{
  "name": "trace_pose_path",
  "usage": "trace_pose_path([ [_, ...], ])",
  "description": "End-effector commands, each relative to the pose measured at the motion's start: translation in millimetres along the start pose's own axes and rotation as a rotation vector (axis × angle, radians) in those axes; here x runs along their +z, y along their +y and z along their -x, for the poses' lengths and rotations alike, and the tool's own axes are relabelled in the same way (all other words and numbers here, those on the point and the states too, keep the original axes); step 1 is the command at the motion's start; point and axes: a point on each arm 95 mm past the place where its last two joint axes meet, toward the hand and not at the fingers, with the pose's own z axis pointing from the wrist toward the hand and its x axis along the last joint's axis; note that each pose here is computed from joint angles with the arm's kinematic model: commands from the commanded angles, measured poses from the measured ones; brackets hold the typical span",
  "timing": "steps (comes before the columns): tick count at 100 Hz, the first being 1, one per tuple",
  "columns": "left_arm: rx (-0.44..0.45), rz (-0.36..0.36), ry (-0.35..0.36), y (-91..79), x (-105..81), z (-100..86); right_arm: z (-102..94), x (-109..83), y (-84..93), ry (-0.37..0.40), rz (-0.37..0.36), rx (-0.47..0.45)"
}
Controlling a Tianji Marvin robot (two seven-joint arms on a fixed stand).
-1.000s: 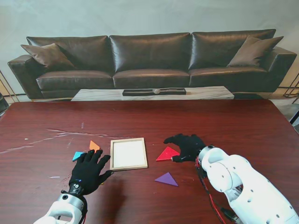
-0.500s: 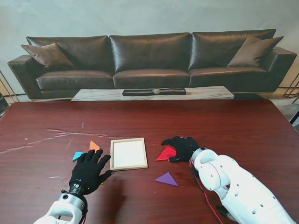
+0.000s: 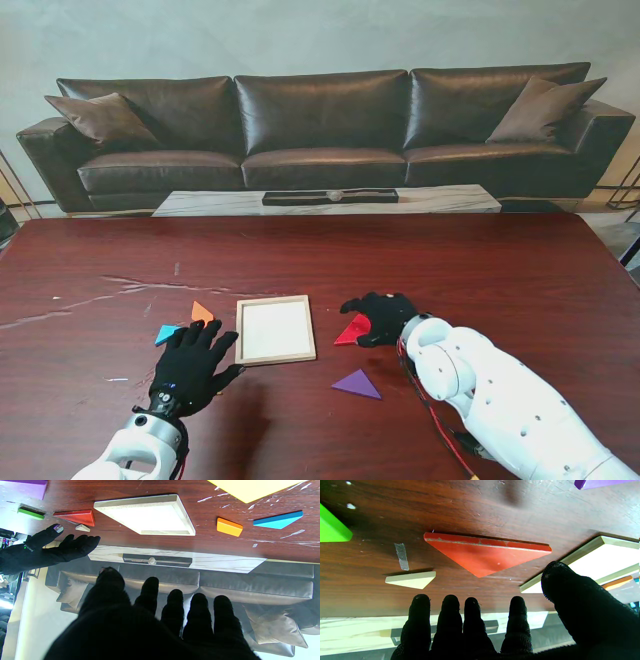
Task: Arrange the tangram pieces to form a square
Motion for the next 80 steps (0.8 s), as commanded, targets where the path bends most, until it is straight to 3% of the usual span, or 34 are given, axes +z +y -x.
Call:
trace_pose_path([
  [1,-0.008,-0.001,0.005,0.4,-0.2,-1.7,-2.6,2.1,-5.9,0.002,-0.011,0.007],
  [80,-0.059,0.033,0.028,5.0,3.0,-1.5,6.2,19.2,-21.9,-0.035,-0.03,0.017],
])
